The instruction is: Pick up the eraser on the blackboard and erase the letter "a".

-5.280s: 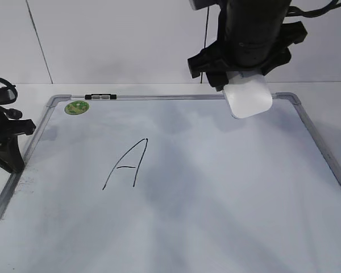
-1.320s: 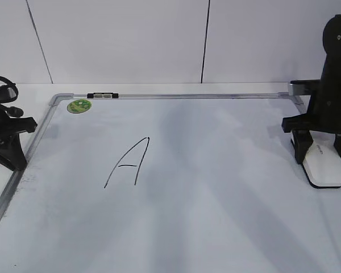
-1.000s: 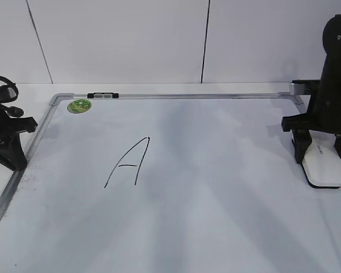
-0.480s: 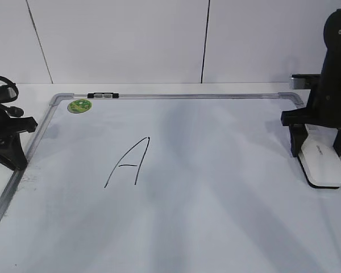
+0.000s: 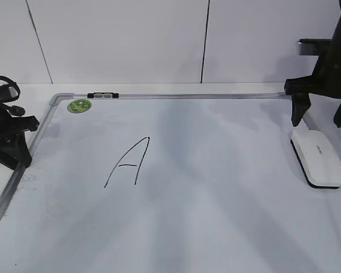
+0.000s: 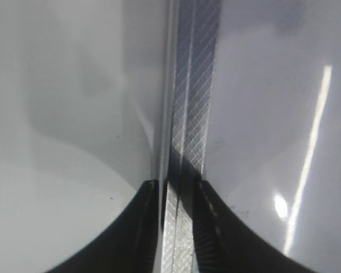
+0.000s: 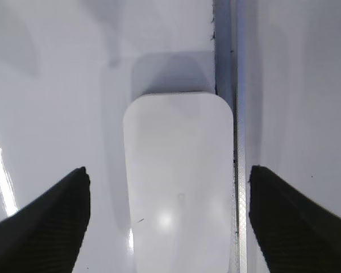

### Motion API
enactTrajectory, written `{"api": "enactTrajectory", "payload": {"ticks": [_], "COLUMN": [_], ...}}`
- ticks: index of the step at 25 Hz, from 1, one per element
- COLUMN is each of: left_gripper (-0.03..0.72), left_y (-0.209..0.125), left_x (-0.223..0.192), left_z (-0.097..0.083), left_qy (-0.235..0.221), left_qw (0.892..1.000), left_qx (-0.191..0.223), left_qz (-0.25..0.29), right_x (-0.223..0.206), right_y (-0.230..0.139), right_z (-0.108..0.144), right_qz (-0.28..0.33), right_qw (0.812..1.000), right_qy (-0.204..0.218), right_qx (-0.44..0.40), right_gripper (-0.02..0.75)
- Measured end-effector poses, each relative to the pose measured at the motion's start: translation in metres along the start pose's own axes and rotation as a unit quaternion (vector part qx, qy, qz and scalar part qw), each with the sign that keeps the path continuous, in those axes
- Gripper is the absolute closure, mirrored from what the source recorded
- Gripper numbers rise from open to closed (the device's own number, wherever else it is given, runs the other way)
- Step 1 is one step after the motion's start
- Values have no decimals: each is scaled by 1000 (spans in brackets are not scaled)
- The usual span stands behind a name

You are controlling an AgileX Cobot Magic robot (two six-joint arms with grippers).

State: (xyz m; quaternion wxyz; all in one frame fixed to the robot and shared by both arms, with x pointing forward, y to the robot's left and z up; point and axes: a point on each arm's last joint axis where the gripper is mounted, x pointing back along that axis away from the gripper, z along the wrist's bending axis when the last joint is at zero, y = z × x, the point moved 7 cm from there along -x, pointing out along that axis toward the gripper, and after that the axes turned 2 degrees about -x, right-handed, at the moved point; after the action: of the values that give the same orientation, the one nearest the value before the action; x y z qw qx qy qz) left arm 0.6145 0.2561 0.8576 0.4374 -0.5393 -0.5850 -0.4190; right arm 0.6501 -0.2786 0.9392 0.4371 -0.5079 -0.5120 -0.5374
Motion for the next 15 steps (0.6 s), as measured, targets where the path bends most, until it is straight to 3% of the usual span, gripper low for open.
{"api": "enactTrajectory", "payload": {"ticks": [5,15], "left_gripper": [402,387], "left_y": [2,9], "left_x": [2,92], "left_z": [-1,-27], "left_qy": [0,-7], "left_qw": [1000,996], "left_qx": [-2,-45], "left_qz": [-1,-77], "right_x": [11,75], "right_y": [1,-7], "right_z": [1,2], "right_qz": [-13,-83], "right_qw": [1000,996], "right_qy": [6,39], "right_qx": [-2,-12], "right_gripper": [76,76]}}
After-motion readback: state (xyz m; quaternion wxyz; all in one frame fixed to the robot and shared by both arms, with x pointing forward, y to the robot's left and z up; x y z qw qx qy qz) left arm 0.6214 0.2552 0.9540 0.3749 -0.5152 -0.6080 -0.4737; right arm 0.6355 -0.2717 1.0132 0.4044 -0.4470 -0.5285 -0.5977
